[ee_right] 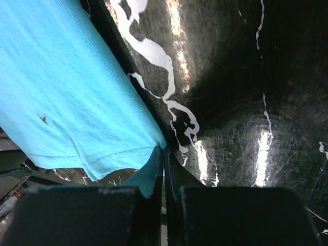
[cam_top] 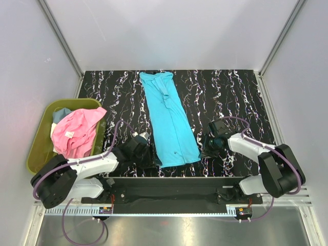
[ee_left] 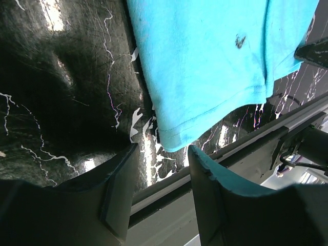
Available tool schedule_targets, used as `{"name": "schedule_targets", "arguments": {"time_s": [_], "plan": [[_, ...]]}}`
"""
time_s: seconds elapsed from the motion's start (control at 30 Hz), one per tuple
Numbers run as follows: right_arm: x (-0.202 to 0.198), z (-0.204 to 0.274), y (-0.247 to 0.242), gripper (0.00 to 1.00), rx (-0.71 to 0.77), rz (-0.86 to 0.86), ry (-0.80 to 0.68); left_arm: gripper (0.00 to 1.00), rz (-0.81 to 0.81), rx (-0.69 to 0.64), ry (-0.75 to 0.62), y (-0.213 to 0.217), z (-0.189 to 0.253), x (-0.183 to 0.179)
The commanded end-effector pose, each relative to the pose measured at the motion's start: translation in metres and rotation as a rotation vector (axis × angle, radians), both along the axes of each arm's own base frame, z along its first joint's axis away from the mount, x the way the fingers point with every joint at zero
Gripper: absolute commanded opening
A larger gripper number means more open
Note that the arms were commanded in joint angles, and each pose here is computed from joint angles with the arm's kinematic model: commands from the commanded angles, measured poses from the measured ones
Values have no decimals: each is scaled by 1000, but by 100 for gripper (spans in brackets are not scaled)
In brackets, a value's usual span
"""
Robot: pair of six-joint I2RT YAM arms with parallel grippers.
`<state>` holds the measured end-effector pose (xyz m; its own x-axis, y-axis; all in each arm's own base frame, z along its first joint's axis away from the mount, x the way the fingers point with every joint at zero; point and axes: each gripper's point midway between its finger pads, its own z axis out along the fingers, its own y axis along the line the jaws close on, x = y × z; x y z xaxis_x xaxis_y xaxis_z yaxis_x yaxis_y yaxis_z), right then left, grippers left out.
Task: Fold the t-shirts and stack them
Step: Fold the tshirt
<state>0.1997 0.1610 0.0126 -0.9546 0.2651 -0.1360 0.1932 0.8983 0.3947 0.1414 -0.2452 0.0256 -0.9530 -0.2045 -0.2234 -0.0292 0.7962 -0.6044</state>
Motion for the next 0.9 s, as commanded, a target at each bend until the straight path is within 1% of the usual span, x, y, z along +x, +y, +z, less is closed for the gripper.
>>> {"name": "schedule_targets", "arguments": {"time_s": [0.0,0.07,0.23,0.3,0.4,0.43,0.47,0.7,0.8,0.87], "plan": [[-5,4,4,0,53,-27,-9,49,7,20,-2,3,-4,-2],[-7,3,5,0,61,-36,-5,49,14,31,6,5,-7,-2],[-9,5,5,0,76,-44,-13,44,12,57,33,6,-17,-6],[-9,8,6,0,85,-48,-24,40,12,66,39,6,-19,-8],[-12,12,8,0,101,-57,-29,21,15,74,46,7,-20,-9],[-13,13,9,0,107,-68,-26,7,17,84,44,8,-21,-9],[-13,14,10,0,113,-71,-29,1,17,91,38,8,-18,-7],[-30,24,28,0,144,-58,-25,0,18,203,-19,32,-1,-4],[-34,27,33,0,153,-76,-30,0,13,211,-26,36,5,-5],[-39,29,37,0,158,-67,-29,0,7,201,-4,36,1,-11]]}}
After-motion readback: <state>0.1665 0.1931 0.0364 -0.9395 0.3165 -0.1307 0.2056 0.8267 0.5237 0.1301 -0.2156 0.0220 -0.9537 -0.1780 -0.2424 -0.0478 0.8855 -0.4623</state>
